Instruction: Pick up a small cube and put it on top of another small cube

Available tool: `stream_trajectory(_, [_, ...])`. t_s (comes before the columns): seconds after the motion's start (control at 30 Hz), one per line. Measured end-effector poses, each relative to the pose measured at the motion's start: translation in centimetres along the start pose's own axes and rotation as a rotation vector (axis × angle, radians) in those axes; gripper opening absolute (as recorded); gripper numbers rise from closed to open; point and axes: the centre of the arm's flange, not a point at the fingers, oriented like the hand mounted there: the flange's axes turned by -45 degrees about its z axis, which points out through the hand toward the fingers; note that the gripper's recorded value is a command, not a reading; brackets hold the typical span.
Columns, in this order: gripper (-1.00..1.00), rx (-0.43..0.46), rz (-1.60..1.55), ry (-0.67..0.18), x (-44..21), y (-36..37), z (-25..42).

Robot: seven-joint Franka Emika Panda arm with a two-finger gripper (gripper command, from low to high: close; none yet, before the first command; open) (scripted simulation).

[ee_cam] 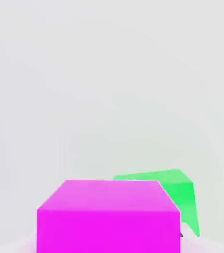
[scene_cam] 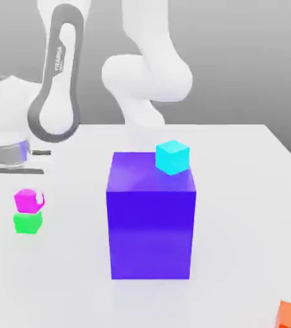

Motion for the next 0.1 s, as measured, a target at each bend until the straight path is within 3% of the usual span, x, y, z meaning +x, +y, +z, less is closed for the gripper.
stream_trajectory(0.1, [-1.0, -0.02, 0.003, -0.004, -0.22, 0.28, 0.63])
